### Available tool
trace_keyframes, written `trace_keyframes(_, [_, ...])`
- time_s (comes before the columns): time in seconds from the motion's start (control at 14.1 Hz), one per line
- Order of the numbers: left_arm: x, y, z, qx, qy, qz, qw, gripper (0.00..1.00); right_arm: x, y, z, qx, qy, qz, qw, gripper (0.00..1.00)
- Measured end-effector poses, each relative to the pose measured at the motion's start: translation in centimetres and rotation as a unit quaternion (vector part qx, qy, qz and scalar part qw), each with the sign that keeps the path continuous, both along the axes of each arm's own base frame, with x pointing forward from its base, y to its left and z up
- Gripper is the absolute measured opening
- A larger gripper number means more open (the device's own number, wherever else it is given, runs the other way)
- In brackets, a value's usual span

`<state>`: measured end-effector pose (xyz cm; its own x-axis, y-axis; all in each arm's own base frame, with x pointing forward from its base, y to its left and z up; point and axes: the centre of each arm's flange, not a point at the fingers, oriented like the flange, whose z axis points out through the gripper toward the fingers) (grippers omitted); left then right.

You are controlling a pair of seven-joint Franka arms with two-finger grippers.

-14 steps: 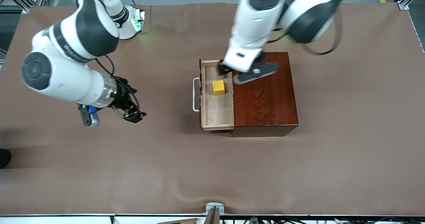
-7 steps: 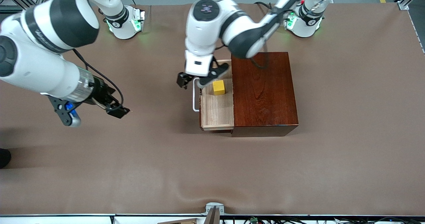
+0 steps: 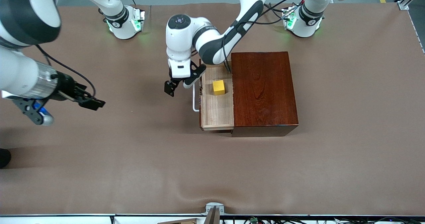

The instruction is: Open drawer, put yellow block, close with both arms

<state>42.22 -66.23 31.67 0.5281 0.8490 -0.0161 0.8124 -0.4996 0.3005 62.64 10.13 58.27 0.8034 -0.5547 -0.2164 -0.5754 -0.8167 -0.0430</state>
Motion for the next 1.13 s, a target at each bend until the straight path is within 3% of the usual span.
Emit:
trace_keyframes(0.14, [0.2,-0.1,-1.4,-0.003,-0.004,0.028,1.000,1.00,-0.6,-1.7,1.5,-0.007,-0.014,0.038,0.999,1.00])
trace_keyframes(0.35, [0.3,0.2,-2.3,0.005,0.001,0.039,0.999,1.00,-2.0,-3.8,3.2,-0.011,-0.010,0.078,0.997,1.00])
trace_keyframes(0.64, [0.6,1.0,-3.5,0.034,0.016,0.059,0.998,1.00,-4.4,-6.1,6.5,-0.024,-0.024,0.169,0.985,1.00])
trace_keyframes(1.13, [1.6,2.4,-3.6,0.067,0.037,0.095,0.993,1.00,-8.0,-6.5,8.0,-0.016,-0.018,0.226,0.974,1.00])
